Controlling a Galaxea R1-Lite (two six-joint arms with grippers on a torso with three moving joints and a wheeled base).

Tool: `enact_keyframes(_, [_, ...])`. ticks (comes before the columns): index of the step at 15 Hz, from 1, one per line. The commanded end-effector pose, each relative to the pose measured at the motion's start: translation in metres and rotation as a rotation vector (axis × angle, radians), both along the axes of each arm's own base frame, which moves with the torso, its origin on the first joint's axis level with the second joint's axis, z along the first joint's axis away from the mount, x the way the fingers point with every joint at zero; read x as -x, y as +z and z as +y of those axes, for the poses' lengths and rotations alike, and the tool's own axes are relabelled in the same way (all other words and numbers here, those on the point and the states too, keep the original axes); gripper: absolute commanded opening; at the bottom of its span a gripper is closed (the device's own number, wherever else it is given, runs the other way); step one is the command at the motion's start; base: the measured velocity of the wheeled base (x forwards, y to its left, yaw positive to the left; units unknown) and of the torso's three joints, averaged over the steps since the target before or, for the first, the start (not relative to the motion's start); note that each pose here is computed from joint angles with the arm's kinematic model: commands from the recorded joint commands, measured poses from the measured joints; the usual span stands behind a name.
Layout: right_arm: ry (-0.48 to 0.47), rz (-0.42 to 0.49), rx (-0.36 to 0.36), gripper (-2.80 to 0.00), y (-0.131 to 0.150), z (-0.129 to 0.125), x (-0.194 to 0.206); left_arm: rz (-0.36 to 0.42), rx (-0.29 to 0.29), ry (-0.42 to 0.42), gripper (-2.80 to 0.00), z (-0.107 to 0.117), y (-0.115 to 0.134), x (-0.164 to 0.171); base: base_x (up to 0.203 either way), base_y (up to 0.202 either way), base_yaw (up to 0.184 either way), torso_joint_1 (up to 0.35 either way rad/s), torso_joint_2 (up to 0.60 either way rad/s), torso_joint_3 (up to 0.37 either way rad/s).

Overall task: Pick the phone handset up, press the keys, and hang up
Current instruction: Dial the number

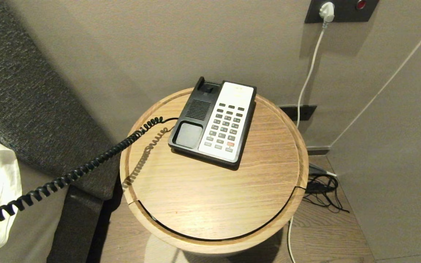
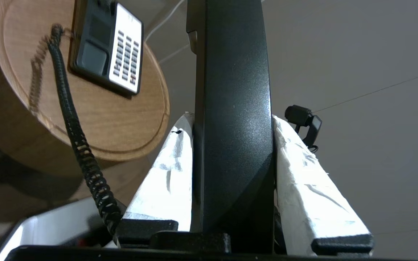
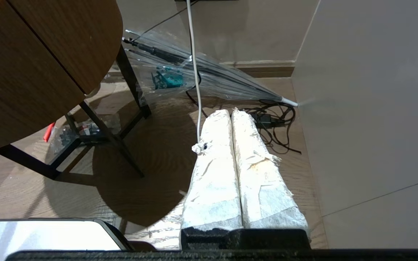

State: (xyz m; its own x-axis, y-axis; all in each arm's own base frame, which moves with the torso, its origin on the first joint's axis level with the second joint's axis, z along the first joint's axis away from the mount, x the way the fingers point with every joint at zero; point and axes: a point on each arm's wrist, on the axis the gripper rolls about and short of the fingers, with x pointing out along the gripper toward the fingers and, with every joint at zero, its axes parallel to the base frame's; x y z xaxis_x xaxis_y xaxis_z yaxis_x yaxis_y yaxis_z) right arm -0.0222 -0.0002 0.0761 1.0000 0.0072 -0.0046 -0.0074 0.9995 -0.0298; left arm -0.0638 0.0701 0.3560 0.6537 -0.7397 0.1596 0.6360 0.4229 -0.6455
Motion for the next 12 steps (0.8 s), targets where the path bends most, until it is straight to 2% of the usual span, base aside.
enact_keyframes(1, [0.000, 0.000, 0.001, -2.80, 0.000, 0.000, 0.000, -0.051, -0.054, 0.015, -2.80, -0.003, 0.001, -0.002, 0.000, 0.000, 0.000, 0.000, 0.00, 0.000])
enact_keyframes(2, [0.002, 0.000, 0.004, -2.80, 0.000, 0.000, 0.000, -0.081, -0.084, 0.011, -2.80, -0.005, 0.003, -0.004, 0.000, 0.000, 0.000, 0.000, 0.00, 0.000])
enact_keyframes(3, [0.009, 0.000, 0.015, -2.80, 0.000, 0.000, 0.000, -0.085, -0.088, 0.011, -2.80, -0.007, 0.004, -0.005, 0.000, 0.000, 0.000, 0.000, 0.00, 0.000])
enact_keyframes(8, [0.008, 0.000, 0.015, -2.80, 0.000, 0.000, 0.000, -0.177, -0.019, 0.002, -2.80, -0.016, 0.021, -0.015, 0.000, 0.000, 0.000, 0.000, 0.00, 0.000])
enact_keyframes(10, [0.008, 0.007, 0.014, -2.80, 0.000, 0.000, 0.000, -0.167, -0.031, 0.001, -2.80, -0.015, 0.012, -0.014, 0.000, 0.000, 0.000, 0.000, 0.00, 0.000])
enact_keyframes(12, [0.002, -0.002, -0.020, -2.80, 0.000, 0.000, 0.000, -0.150, -0.045, 0.006, -2.80, -0.014, -0.001, -0.013, 0.000, 0.000, 0.000, 0.000, 0.00, 0.000])
